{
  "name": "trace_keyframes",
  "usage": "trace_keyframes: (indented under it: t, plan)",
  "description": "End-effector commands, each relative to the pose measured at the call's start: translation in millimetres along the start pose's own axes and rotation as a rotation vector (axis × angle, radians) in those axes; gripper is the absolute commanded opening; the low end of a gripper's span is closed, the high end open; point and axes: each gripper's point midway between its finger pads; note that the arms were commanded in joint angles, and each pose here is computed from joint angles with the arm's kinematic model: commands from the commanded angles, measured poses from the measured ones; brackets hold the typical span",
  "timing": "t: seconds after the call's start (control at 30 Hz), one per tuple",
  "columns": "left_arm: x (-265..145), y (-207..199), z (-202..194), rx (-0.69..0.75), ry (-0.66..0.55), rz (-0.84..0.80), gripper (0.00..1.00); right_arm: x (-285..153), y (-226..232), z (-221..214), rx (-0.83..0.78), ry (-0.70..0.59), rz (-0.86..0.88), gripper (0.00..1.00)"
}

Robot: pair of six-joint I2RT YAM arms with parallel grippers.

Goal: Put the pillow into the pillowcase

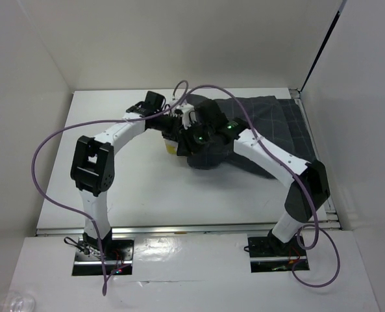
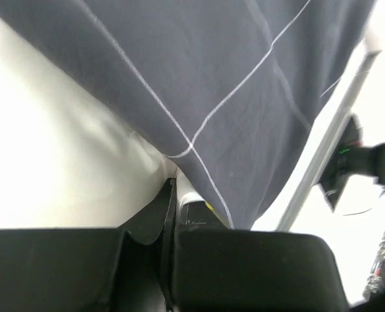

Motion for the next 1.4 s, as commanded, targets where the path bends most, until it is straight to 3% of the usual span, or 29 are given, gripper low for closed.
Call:
trace_keyframes:
  t: [0.0,0.1,0.23,0.3,0.4,0.43,0.53,0.67,1.03,1.37]
  plan:
    - [-14.4,1.1,-16.8,0.076,-0.005,0.1,0.03,-43.7,-11.0,51.5,-0.038,-0.179,-0.082,0.44]
    - [-14.6,8.0,-43.2,0.093,0.039,0.166,0.16,-52.3,-31.1,71.4,-0.034,-0.249,-0.196,0.47]
    - [-28.7,18.8,-63.8,0.073,0.028,0.296,0.42,-49.7,-59.9,83.3,-0.004,-0.262,-0.343,0.47]
    - [-43.4,17.8,-63.0,0.085,-0.026,0.356,0.55,-39.8,-74.1,83.6,0.01,-0.242,-0.376,0.47]
    - [-72.0,16.1,-52.3,0.112,-0.132,0.468,0.66,-25.5,-89.0,80.1,0.026,-0.214,-0.396,0.47]
    - [-79.1,16.5,-44.8,0.126,-0.179,0.518,0.74,-20.8,-91.5,77.0,0.029,-0.202,-0.397,0.47]
    - [-107.5,14.7,-34.5,0.134,-0.278,0.618,0.77,-3.0,-98.6,76.6,0.033,-0.185,-0.389,0.47]
    - [-128.4,15.6,-37.5,0.126,-0.32,0.697,0.77,25.2,-107.8,78.0,0.057,-0.159,-0.37,0.47]
    - [-172.0,37.6,-80.5,0.038,-0.337,0.775,0.77,92.0,-157.3,113.2,0.082,-0.199,-0.46,0.49]
    - [-183.6,58.2,-86.6,0.0,-0.338,0.795,0.77,108.5,-161.4,83.3,-0.002,-0.099,-0.528,0.47]
Point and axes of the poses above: each gripper's point midway between its finger pads, its own x axis out along the fingers, its own y axis along the line the jaws close on, z = x × y, and after that the axes turned 1 degree about x, right-handed
